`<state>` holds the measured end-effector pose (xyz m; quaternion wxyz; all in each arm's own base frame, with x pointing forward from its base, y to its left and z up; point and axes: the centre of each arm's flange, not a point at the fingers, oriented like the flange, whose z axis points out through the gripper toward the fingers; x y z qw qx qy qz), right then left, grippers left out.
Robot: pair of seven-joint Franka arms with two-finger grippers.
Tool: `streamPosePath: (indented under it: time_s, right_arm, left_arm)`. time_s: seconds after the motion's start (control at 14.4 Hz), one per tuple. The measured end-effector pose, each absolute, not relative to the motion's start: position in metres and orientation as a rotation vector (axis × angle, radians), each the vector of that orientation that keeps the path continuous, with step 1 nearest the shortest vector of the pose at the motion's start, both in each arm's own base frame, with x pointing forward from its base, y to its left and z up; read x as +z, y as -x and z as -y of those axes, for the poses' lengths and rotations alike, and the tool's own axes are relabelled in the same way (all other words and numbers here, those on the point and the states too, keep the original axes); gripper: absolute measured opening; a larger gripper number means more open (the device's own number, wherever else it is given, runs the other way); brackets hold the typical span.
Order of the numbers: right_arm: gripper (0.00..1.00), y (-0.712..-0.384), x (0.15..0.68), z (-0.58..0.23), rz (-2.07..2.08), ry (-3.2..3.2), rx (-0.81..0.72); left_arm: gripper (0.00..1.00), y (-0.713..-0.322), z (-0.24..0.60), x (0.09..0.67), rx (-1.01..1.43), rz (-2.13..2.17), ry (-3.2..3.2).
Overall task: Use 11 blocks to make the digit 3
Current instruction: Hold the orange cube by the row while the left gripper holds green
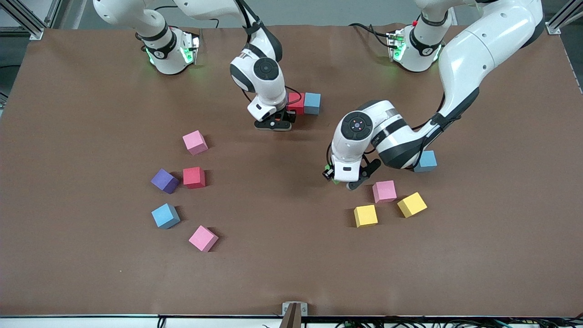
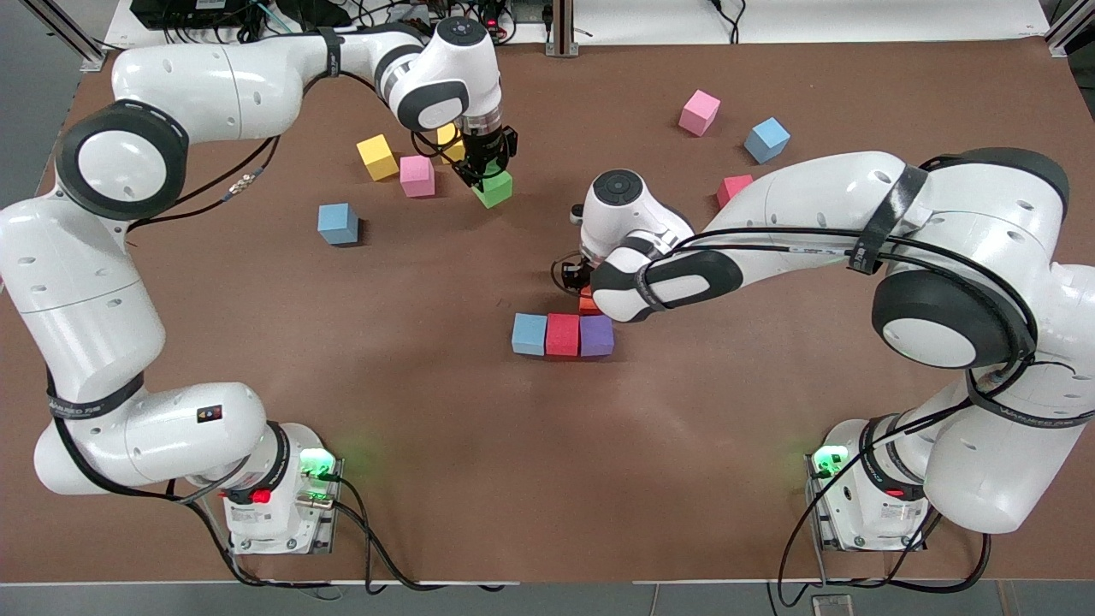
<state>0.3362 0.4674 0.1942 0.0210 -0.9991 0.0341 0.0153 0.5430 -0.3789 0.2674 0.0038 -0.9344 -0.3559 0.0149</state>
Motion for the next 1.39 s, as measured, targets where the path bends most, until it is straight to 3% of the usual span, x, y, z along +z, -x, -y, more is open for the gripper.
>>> streamPosePath:
  time_s: [1.39]
  right_arm:
    - [0.6,-0.323,0.188,-0.473,-0.064,3.088,0.03]
  left_arm:
    - [0.56,-0.543,0.378,0.268,0.046,1.115,2.922]
